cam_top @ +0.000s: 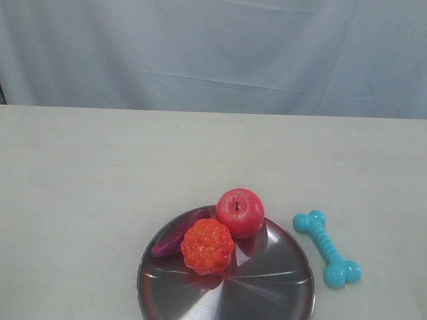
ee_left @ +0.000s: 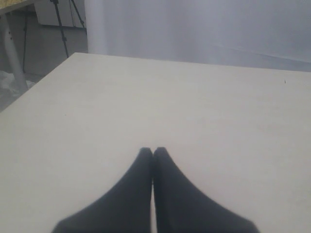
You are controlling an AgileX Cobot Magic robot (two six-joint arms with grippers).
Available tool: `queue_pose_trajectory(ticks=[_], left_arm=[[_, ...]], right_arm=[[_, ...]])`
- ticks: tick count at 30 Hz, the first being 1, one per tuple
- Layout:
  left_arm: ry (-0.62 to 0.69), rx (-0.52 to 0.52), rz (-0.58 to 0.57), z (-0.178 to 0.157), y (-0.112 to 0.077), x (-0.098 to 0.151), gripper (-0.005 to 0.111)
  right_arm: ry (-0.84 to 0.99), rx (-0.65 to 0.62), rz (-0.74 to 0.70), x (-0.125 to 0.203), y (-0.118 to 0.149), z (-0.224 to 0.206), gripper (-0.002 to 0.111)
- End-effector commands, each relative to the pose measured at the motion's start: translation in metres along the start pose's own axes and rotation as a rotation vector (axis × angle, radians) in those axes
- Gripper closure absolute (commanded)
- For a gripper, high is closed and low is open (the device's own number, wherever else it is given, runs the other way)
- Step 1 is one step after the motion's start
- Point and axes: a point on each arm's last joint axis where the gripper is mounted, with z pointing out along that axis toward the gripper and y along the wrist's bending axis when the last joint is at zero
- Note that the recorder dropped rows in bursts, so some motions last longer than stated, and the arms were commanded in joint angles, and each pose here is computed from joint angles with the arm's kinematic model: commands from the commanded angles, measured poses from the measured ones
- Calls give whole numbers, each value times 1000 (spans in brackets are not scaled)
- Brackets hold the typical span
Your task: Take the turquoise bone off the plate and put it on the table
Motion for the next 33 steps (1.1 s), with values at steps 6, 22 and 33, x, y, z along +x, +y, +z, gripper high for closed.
queue_pose_trajectory(ticks=[6, 22, 33], left_arm=[[-1, 5, 1, 0, 0, 1, 107], [-1, 5, 1, 0, 0, 1, 107], [-1, 5, 1, 0, 0, 1, 107]], right_arm=[[-2, 8, -5, 1, -1, 0, 109], [-6, 5, 4, 0, 0, 0, 109], [-6, 5, 4, 0, 0, 0, 109]])
